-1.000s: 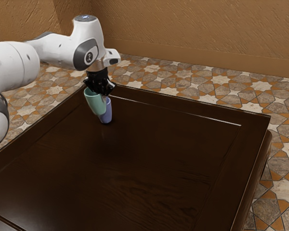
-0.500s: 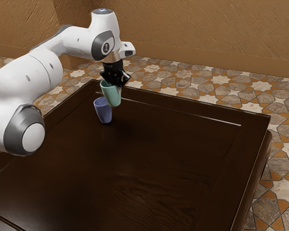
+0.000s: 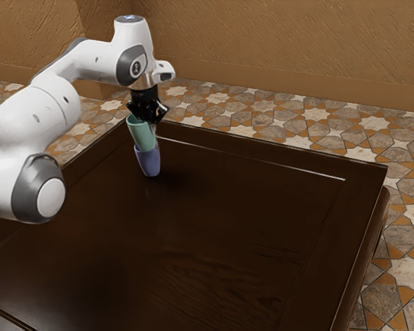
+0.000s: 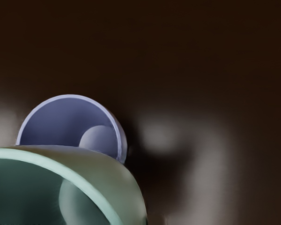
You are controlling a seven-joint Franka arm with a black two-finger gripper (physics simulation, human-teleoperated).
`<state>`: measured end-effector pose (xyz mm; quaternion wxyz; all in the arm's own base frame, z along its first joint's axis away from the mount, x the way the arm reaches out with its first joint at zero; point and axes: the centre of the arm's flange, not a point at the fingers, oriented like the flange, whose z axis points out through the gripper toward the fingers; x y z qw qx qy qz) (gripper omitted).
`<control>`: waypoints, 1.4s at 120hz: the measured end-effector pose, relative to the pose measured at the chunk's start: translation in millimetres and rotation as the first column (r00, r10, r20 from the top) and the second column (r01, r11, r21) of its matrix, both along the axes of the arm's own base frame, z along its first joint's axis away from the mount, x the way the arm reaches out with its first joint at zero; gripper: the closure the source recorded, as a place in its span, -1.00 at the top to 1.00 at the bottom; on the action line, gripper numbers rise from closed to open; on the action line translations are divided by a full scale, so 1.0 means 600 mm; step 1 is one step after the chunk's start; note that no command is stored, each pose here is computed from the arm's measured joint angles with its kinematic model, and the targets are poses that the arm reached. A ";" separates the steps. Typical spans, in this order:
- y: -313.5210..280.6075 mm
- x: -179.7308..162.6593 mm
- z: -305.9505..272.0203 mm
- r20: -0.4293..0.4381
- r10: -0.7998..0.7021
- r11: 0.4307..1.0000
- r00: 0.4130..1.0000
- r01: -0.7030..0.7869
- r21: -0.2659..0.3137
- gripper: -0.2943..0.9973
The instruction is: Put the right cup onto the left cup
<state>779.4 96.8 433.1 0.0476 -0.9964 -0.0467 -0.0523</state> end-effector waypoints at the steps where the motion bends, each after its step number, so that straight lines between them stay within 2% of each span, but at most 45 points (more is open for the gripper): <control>1: 0.002 0.000 0.000 0.000 0.001 1.000 1.000 -0.001 0.000 -0.64; 33: 0.076 -0.004 0.002 0.020 0.033 0.999 0.999 -0.033 -0.006 -0.64; 74: 0.059 0.016 -0.008 0.066 -0.013 1.000 0.998 0.013 0.004 -0.64; 108: 0.053 0.029 -0.051 0.072 -0.030 1.000 0.997 0.030 0.000 -0.64; 124: 0.045 0.032 -0.071 0.064 -0.040 0.999 0.997 0.040 -0.001 -0.21; 135: 0.044 0.033 -0.072 0.070 -0.043 0.999 0.997 0.044 0.000 0.01; 152: 0.030 0.020 -0.046 0.057 -0.057 0.998 0.997 0.057 0.008 0.21; 168: -0.008 -0.015 0.026 0.058 -0.085 0.996 0.995 0.084 0.023 0.32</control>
